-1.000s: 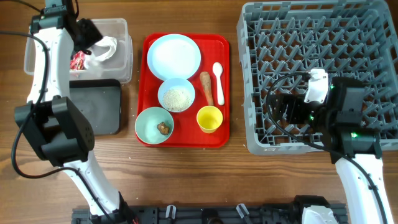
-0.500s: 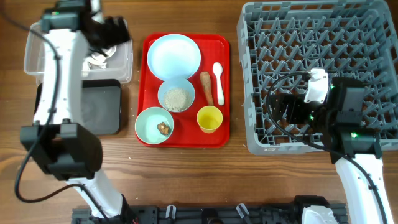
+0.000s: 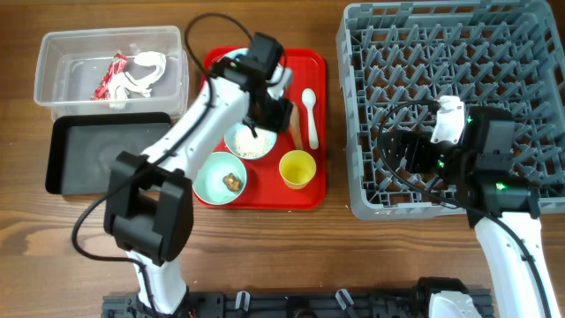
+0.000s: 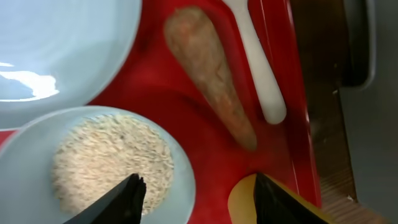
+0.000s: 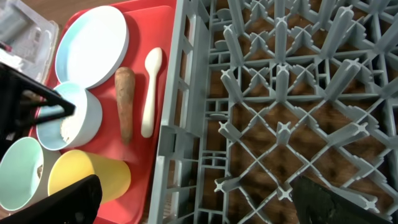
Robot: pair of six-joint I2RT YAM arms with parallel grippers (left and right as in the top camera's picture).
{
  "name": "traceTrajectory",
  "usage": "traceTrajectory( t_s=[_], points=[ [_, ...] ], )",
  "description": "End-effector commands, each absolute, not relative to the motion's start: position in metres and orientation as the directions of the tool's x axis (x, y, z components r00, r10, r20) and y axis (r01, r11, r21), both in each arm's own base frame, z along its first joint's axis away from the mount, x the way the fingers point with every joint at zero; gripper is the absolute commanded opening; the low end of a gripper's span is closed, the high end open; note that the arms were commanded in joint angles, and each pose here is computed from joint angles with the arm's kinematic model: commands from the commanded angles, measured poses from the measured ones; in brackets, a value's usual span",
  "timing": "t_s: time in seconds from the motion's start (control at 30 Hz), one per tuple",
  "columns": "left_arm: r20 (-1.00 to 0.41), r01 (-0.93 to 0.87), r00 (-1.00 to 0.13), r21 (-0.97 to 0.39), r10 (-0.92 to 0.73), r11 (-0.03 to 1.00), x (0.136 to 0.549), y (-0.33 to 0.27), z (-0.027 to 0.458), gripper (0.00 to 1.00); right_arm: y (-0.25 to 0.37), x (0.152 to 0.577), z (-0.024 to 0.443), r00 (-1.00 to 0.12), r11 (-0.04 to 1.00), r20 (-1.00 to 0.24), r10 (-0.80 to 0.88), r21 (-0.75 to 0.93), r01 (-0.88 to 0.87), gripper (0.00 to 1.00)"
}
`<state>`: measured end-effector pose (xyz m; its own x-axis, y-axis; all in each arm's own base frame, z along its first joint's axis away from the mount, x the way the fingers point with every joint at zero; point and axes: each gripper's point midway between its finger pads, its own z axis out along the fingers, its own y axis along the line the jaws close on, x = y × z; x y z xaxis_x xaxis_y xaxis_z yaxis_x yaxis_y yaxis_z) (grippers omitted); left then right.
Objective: Sort waste into correct bins and load items into the dishwasher rack
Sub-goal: 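Grasp the rim of the light-blue rice bowl with the left gripper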
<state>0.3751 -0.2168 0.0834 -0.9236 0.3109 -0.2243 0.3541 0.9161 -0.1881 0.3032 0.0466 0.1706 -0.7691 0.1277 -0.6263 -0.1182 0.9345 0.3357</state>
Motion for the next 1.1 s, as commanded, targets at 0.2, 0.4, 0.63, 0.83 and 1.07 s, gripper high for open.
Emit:
traceTrajectory(
  t_s=[0.2, 0.4, 0.63, 0.83, 1.07],
  points=[
    [-0.170, 0.346, -0.931, -0.129, 0.323, 0.929, 0.350, -0.217, 0.028, 0.47, 0.049, 0.307, 0.176, -0.767, 0.927, -0.626, 0.140, 0.355, -0.121, 1.00],
    [-0.189, 0.278, -0.947, -0.070, 0.261, 0.958, 0.357, -0.206, 0.021, 0.32, 0.049, 0.307, 0.175, -0.768, 0.927, -0.624, 0.141, 0.356, -0.120, 1.00],
    [-0.197, 0.278, -0.945, -0.073, 0.259, 0.958, 0.357, -0.206, 0.015, 0.10, 0.049, 0.306, 0.174, -0.773, 0.927, -0.619, 0.141, 0.357, -0.117, 1.00],
    [-0.196, 0.282, -0.946, -0.093, 0.260, 0.955, 0.356, -0.210, 0.016, 0.04, 0.049, 0.306, 0.174, -0.773, 0.927, -0.618, 0.141, 0.358, -0.117, 1.00],
    [-0.212, 0.277, -0.947, -0.152, 0.243, 0.949, 0.361, -0.215, 0.079, 0.04, 0.049, 0.307, 0.175, -0.769, 0.927, -0.623, 0.140, 0.356, -0.120, 1.00]
  ],
)
